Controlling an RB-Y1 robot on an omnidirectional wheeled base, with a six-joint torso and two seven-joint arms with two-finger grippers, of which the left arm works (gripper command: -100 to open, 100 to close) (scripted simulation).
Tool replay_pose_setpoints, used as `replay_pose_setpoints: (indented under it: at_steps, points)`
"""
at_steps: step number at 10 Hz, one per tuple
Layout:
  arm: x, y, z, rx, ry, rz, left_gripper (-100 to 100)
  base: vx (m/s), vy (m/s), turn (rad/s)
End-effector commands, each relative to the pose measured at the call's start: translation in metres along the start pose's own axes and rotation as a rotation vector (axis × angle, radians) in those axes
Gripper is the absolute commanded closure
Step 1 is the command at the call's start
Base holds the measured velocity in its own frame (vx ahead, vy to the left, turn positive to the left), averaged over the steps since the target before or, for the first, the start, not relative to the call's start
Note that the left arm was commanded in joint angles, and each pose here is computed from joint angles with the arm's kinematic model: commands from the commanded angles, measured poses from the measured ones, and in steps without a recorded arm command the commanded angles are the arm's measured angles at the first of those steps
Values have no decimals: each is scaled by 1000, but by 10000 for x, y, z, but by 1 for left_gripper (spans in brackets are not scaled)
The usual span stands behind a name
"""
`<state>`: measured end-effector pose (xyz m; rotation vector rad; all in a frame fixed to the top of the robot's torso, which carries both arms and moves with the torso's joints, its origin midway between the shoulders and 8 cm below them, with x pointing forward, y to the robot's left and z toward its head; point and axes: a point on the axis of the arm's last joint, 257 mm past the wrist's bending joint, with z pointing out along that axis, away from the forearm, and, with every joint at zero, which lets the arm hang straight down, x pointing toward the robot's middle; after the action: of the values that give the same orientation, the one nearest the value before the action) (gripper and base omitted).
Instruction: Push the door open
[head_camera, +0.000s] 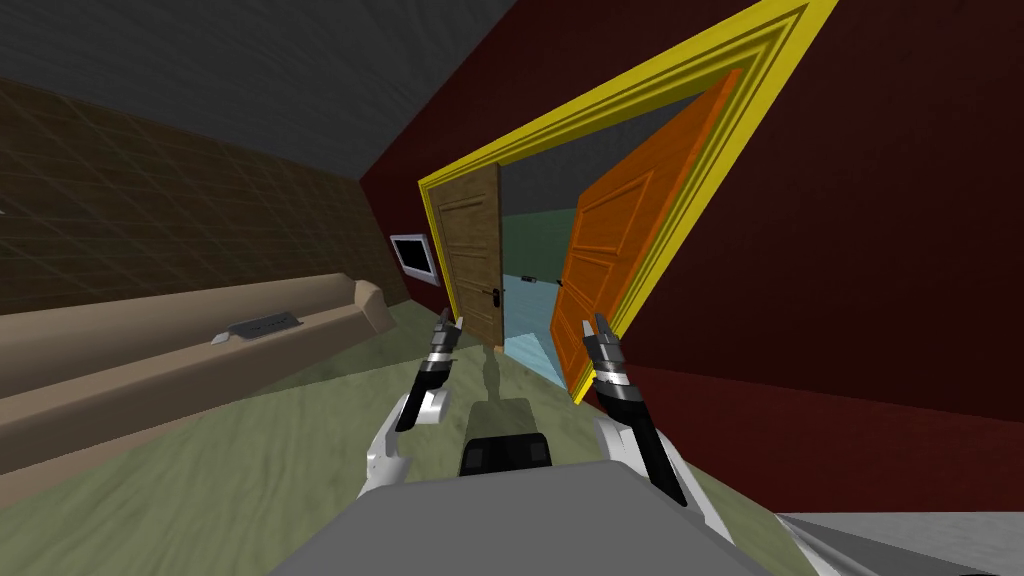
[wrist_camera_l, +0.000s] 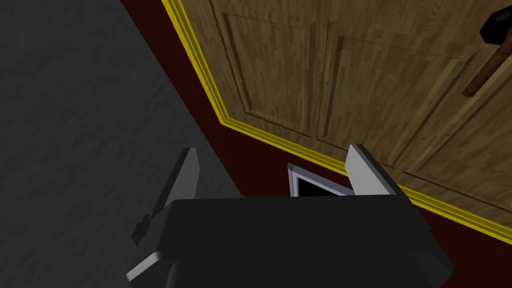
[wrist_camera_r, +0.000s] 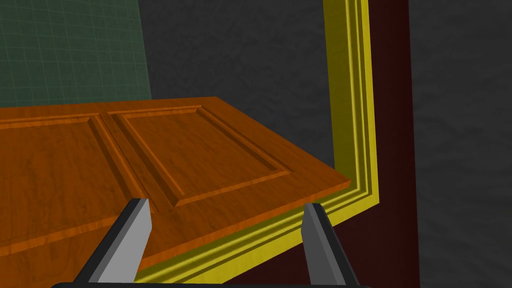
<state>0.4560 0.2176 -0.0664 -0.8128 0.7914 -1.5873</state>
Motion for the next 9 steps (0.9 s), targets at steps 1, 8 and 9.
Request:
replay_pose_setpoints:
  at_steps: [1,8,9]
  points:
    - [74,156,30,-26,14,-9,-100,91,78,-26]
    - [363,824,119,-138,80,-40,-100,99,78,-24]
    - [408,910,130,-154,90,-43,-100,90,90,-27]
